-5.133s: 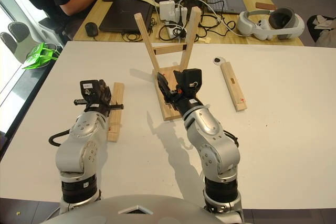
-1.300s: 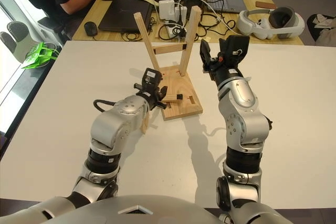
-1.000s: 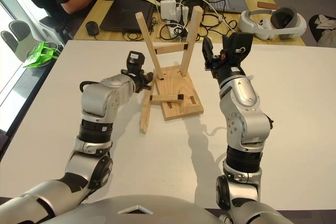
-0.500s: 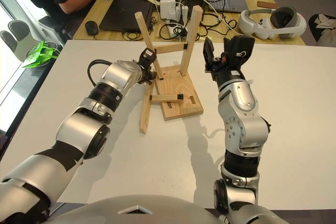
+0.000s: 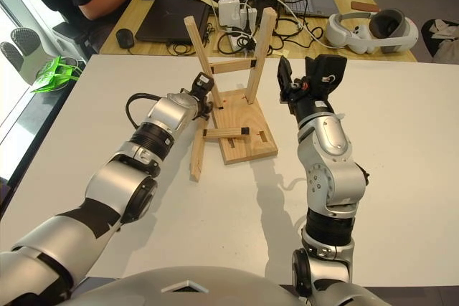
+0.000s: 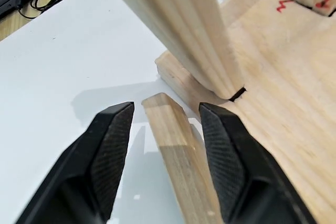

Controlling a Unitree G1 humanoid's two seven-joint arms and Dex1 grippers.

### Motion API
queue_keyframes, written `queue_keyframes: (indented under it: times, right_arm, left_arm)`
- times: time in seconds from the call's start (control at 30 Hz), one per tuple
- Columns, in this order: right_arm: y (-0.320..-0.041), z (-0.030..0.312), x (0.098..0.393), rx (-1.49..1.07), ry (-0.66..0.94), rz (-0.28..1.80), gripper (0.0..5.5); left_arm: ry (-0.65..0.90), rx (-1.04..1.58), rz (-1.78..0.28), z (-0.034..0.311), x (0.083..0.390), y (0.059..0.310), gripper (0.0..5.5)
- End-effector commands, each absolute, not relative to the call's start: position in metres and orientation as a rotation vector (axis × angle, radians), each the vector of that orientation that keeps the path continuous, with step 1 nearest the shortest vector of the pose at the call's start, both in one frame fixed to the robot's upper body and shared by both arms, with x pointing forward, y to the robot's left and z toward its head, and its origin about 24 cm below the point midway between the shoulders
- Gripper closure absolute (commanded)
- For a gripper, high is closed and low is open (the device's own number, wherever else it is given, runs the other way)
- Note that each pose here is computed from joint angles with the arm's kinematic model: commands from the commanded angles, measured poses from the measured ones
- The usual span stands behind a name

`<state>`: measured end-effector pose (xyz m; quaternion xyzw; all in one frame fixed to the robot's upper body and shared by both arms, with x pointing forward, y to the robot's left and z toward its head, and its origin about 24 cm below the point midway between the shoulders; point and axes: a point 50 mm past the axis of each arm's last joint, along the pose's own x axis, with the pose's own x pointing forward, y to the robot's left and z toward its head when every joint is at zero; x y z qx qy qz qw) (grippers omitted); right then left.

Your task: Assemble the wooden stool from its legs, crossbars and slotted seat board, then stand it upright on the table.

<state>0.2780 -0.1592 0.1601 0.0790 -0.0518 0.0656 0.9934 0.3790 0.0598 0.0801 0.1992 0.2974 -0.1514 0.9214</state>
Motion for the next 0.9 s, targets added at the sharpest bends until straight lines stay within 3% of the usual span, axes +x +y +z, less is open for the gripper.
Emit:
queue_keyframes:
  times: [0.03,0.4,0.73,0.9]
  right_arm:
    - [-0.159,0.161,0.276,0.154,-0.112,0.118,2.76]
    - [-0.157,0.160,0.276,0.156,-0.108,0.122,2.76]
    - [-0.155,0.160,0.275,0.158,-0.108,0.132,2.76]
    - [-0.154,0.161,0.274,0.156,-0.108,0.146,2.76]
  left_arm:
    - [0.680,0.377,-0.278,0.065,0.372,0.065,3.21]
    - [0.817,0.232,-0.254,0.043,0.362,0.069,3.21]
    - [0.793,0.094,-0.200,0.047,0.370,0.083,4.36]
    - [0.766,0.020,-0.151,0.055,0.376,0.099,4.45]
